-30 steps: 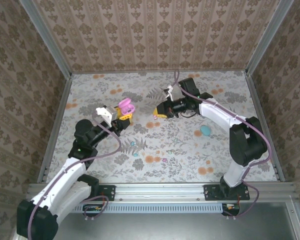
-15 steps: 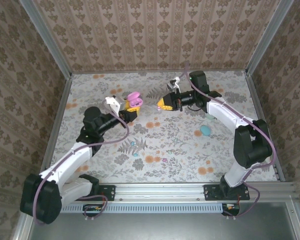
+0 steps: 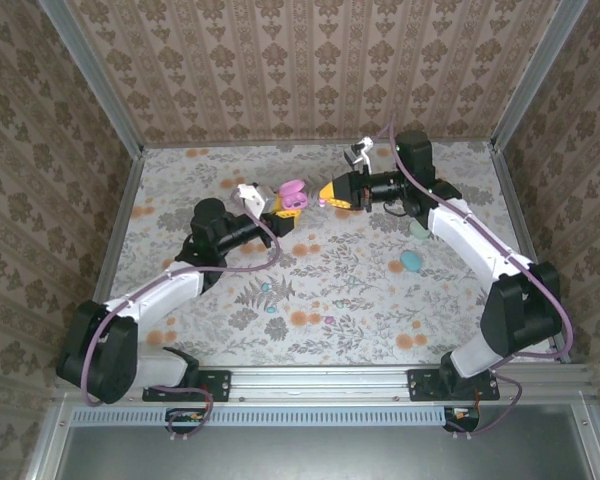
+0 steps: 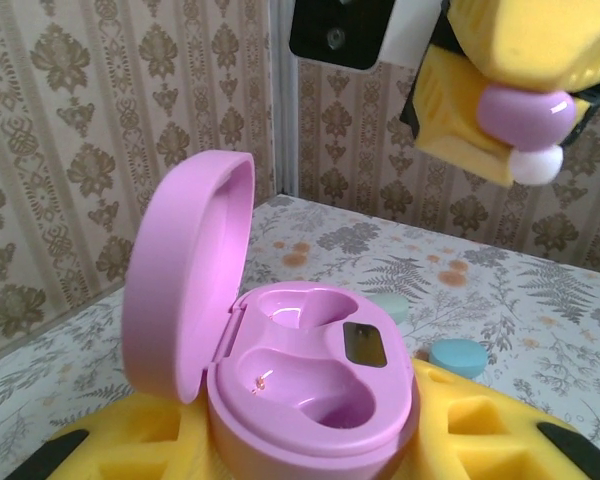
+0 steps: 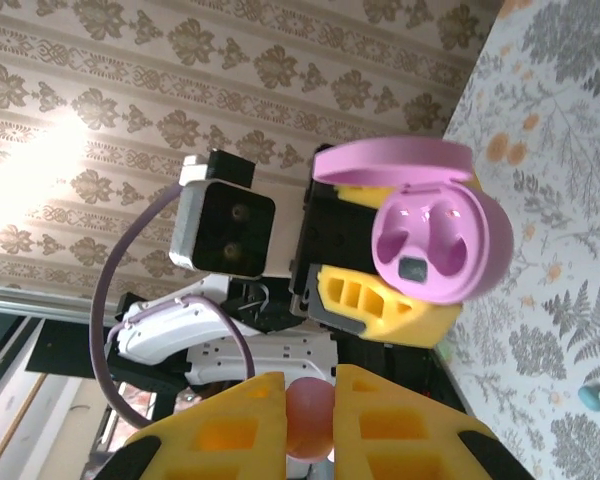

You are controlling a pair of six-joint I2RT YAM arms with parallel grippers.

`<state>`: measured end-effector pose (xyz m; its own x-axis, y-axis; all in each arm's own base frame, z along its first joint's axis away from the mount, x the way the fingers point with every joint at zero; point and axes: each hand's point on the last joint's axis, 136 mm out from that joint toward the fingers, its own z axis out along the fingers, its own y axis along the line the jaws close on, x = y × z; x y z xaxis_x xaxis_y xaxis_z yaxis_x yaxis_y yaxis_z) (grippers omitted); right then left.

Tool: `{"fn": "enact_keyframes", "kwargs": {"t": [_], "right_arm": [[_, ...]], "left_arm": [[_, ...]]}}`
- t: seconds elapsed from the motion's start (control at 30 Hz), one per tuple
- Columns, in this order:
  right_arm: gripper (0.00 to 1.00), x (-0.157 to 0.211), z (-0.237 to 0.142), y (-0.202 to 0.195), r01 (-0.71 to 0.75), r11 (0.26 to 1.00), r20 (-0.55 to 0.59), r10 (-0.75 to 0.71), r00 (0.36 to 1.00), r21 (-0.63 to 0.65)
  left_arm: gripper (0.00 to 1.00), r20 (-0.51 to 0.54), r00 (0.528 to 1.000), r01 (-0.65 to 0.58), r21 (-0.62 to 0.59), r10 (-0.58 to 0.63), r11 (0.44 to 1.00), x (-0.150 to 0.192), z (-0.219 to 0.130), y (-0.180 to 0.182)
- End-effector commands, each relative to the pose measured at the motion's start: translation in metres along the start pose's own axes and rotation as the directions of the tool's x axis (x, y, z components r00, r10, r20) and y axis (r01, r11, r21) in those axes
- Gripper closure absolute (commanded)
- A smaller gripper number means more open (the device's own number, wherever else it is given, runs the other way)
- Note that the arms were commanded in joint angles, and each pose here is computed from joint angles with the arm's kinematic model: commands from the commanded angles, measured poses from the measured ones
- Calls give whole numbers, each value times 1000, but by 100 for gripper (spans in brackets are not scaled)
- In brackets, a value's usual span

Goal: Insert the wireless bluetooth earbuds into the charging case

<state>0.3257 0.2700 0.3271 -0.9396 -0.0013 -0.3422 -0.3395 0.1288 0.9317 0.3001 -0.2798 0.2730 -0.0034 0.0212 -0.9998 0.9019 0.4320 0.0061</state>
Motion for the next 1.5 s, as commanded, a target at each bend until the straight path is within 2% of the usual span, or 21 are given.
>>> {"fn": "enact_keyframes", "kwargs": {"t": [0.0,0.13,0.5,0.83,1.47], "right_arm": [[85,-9,3,22,89,996,56,-90,994,20],[85,-14,12,17,84,993,82,-91,992,77],[84,-18,26,12,114,984,103,-129,986,135],[84,-13,45,2,121,976,73,-136,988,181],[83,-13,54,-16,144,946,88,-177,980,292]], "left_arm": [[64,80,993,-93,52,89,994,-29,5,-9],[64,84,992,-104,70,98,992,-31,9,-13],[64,85,991,-111,98,103,989,-31,10,-20],[64,90,991,-107,95,98,990,-34,11,-20],[64,107,991,-85,80,76,993,-38,11,-18]]}}
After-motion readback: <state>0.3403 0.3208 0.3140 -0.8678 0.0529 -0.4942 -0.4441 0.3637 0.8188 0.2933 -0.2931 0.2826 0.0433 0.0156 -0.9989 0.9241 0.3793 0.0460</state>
